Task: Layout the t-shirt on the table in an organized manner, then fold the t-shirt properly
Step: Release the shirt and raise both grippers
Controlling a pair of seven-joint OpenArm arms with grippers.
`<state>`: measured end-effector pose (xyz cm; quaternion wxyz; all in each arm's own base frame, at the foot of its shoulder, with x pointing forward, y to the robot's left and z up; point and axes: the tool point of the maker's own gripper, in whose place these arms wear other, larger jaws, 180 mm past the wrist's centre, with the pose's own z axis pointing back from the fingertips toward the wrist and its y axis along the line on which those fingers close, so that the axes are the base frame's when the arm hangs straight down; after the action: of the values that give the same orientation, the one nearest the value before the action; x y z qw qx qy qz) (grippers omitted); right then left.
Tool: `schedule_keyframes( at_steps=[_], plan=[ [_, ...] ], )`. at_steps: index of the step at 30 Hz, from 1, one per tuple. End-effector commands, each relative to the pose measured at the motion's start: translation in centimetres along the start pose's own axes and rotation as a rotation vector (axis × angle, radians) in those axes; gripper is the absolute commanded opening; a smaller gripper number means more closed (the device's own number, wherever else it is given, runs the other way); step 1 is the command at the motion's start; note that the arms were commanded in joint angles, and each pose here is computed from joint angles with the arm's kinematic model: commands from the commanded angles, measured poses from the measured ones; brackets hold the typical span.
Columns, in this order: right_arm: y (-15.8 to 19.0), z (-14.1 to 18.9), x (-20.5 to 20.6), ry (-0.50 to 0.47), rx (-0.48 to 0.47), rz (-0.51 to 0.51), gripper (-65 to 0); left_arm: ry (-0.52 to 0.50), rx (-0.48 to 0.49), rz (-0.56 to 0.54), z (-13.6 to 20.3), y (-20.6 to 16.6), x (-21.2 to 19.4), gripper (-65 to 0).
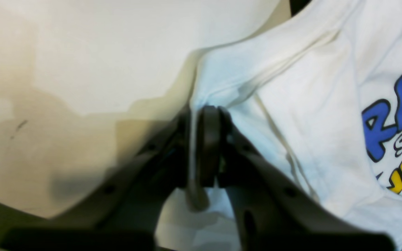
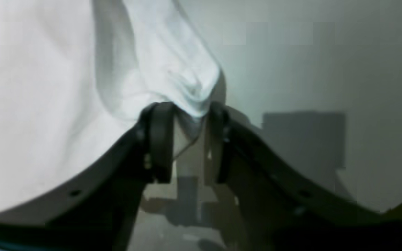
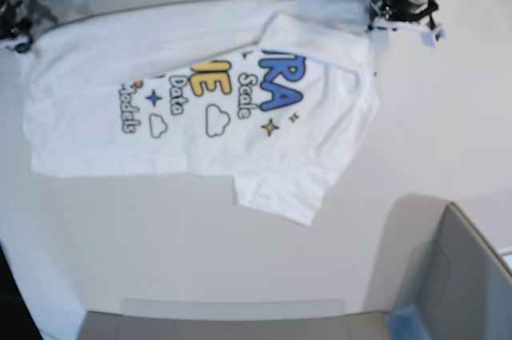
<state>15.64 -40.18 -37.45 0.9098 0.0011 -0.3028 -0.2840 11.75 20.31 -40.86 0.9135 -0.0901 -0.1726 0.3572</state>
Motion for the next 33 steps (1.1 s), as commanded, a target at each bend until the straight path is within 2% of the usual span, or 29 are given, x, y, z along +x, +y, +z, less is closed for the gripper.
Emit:
schedule_keyframes(
  at_steps=[1,6,13,15,19,23,29,31,33],
  plan=[
    [0.1,0.7,1.7,-0.046,0.000,0.029,-42.7,-0.024,-0.003,-0.005,0.4,-0.1,0.6,-54.4],
    [0.1,0.7,1.7,-0.047,0.000,0.028,-40.8,-0.016,-0.017,0.005,0.4,-0.3,0.5,-53.8],
    [0.0,0.7,1.7,-0.048,-0.001,0.027,-40.8,0.057,-0.141,0.090,0.8,-2.6,-0.6,-53.8],
    [0.0,0.8,1.8,-0.051,-0.002,0.027,-40.8,0.049,-0.159,0.124,1.1,-2.5,0.1,-53.8],
    [-0.1,0.8,1.9,-0.052,-0.003,0.026,-40.8,-0.021,-0.138,0.192,2.1,-0.4,2.8,-53.8],
    [0.0,0.8,1.9,-0.050,-0.004,0.030,-40.8,0.012,-0.112,0.241,3.4,1.5,3.5,-53.8],
    [0.5,1.2,2.8,-0.080,0.004,0.047,-40.8,0.000,-0.149,0.246,3.6,0.6,4.8,-54.1],
    [1.5,1.8,4.1,-0.122,0.017,0.074,-40.8,-0.023,-0.200,0.246,3.6,-1.0,6.0,-54.1],
    [2.9,2.7,6.1,-0.185,0.035,0.103,-40.8,-0.040,-0.307,0.251,3.9,-3.9,7.7,-54.1]
  ],
)
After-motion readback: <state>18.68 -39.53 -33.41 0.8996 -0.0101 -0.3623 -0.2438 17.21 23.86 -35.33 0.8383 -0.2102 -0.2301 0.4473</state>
